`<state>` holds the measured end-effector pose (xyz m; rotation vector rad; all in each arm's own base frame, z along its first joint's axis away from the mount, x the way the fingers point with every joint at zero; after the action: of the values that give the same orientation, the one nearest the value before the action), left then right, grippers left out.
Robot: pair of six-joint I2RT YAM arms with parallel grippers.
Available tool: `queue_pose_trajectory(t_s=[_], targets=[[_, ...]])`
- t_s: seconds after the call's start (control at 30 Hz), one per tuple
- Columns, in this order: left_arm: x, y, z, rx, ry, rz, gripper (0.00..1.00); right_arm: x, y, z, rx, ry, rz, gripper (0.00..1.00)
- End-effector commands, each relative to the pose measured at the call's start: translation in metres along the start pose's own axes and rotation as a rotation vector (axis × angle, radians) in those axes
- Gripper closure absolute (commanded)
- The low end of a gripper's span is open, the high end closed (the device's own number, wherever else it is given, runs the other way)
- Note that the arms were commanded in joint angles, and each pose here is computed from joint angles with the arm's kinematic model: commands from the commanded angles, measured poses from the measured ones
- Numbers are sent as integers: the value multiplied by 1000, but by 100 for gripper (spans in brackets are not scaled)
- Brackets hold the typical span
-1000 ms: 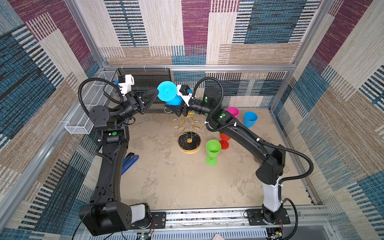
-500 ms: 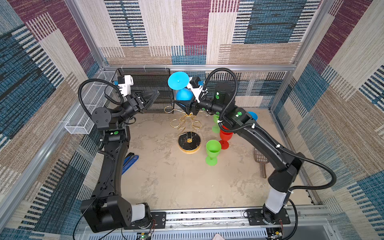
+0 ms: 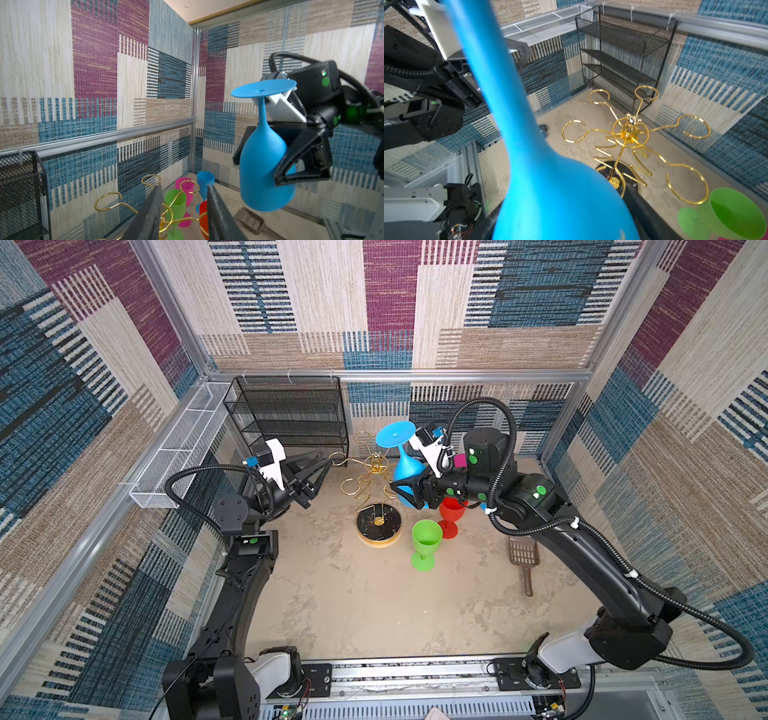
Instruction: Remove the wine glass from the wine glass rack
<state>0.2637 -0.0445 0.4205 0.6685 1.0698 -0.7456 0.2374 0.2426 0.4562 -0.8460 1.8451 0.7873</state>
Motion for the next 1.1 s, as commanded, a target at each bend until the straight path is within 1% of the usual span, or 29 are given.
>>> queue_pose_trajectory(t_s=[0.0, 0.1, 0.23, 0.43, 0.83, 1.07], targets=[[-5, -20, 0, 120, -51, 431, 66, 18, 4, 0, -35, 89, 69, 58], [1, -33, 3, 174, -47, 540, 67, 28, 8, 6, -77, 130, 92, 58], [4, -44, 3, 225, -49, 616, 66, 36, 14, 18, -140, 154, 116, 60], [11, -49, 2, 232, -46, 655, 65, 39, 21, 30, -189, 157, 129, 61], [7, -54, 2, 223, -67, 687, 65, 50, 36, 56, -247, 208, 147, 62], [9, -56, 3, 248, -65, 694, 65, 55, 41, 64, -272, 230, 150, 62]])
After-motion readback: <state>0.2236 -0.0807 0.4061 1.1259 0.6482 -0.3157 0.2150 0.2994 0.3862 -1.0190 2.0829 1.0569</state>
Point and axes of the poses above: each gripper's point midway between its finger pads, its own z axis out along the fingers, its own y axis along the line the jaws close on, x = y × z, the point moved 10 cm from there along -z, back along the fingers, and after that the axes turned 2 degrees about z, right-handed, at the moved point
